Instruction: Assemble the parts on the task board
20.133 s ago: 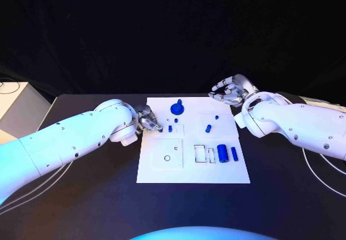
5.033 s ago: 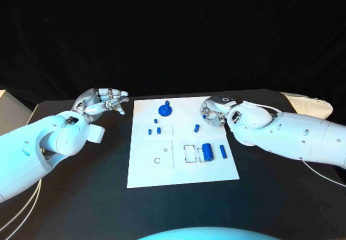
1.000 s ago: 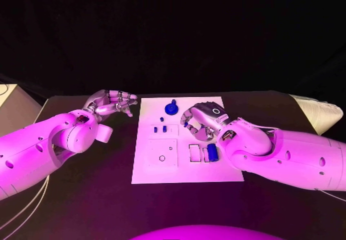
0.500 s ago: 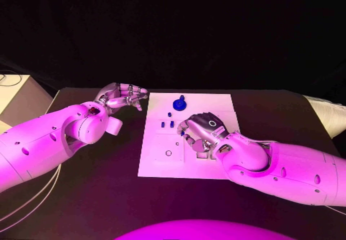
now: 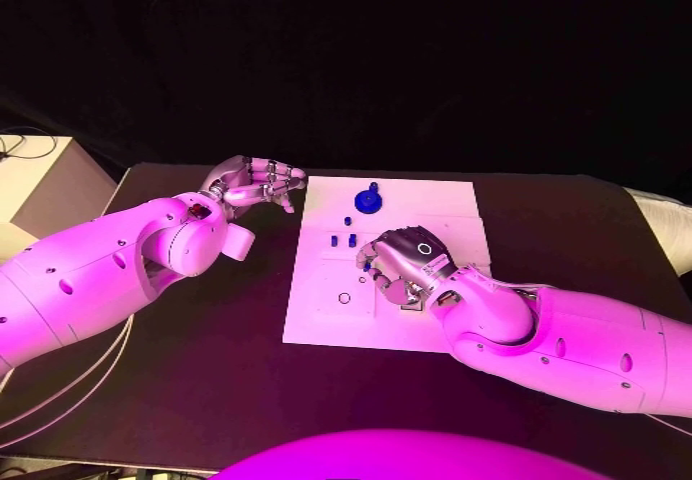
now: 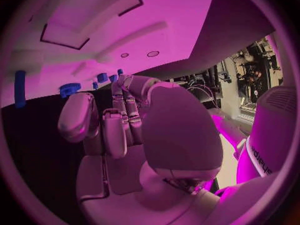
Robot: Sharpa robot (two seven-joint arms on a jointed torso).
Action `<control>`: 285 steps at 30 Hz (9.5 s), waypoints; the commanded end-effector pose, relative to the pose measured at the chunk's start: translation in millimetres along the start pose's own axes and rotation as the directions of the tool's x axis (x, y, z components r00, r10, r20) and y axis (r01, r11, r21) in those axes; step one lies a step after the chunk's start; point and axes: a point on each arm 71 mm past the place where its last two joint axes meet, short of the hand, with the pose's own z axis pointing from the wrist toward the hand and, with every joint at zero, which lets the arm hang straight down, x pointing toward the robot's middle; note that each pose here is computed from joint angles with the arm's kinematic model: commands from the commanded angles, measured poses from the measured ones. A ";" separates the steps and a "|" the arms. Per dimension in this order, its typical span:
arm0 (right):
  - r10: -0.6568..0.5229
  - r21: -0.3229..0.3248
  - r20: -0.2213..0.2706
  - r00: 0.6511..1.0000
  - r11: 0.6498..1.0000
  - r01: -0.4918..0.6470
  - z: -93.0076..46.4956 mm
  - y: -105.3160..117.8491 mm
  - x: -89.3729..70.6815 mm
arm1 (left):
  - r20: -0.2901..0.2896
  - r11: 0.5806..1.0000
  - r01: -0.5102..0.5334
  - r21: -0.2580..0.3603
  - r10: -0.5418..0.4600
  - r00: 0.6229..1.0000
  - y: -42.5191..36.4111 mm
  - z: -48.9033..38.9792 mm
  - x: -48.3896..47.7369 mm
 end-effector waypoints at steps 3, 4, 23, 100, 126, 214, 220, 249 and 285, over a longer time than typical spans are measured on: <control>0.003 -0.006 -0.009 1.000 1.000 -0.003 0.6 0.9 3.9 | -0.003 1.000 0.004 0.010 -0.004 1.000 -1.3 0.2 1.2; 0.003 -0.005 -0.010 1.000 1.000 -0.003 0.7 0.8 4.4 | -0.003 1.000 0.004 0.010 -0.004 1.000 -1.2 0.1 1.1; 0.024 -0.011 -0.022 0.999 1.000 -0.025 -0.3 4.0 7.0 | -0.004 1.000 0.004 0.006 -0.004 1.000 -0.8 -0.1 0.4; 0.016 0.008 -0.081 0.997 1.000 -0.015 1.4 -0.6 22.9 | -0.002 1.000 0.003 -0.002 -0.003 1.000 0.3 -0.5 -1.0; 0.021 0.009 -0.121 0.992 1.000 -0.021 0.0 -1.9 29.8 | 0.000 1.000 0.001 -0.007 -0.001 1.000 1.2 -0.2 -1.9; 0.019 0.236 -0.221 0.975 0.971 0.034 -3.6 -104.7 -42.9 | 0.001 1.000 0.010 -0.022 -0.010 1.000 7.6 -3.6 -3.2; -0.003 0.237 -0.228 0.974 0.970 0.059 -3.2 -106.3 -41.8 | 0.002 1.000 0.010 -0.023 -0.010 1.000 7.8 -3.7 -3.5; -0.063 0.222 -0.242 0.968 0.968 0.119 -4.3 -107.2 -39.8 | 0.005 1.000 0.008 -0.030 -0.008 1.000 8.3 -4.6 -5.3; 0.033 0.233 -0.216 0.976 0.972 0.018 -4.9 -102.5 -39.8 | 0.008 0.999 0.006 -0.036 -0.006 1.000 8.7 -5.4 -6.7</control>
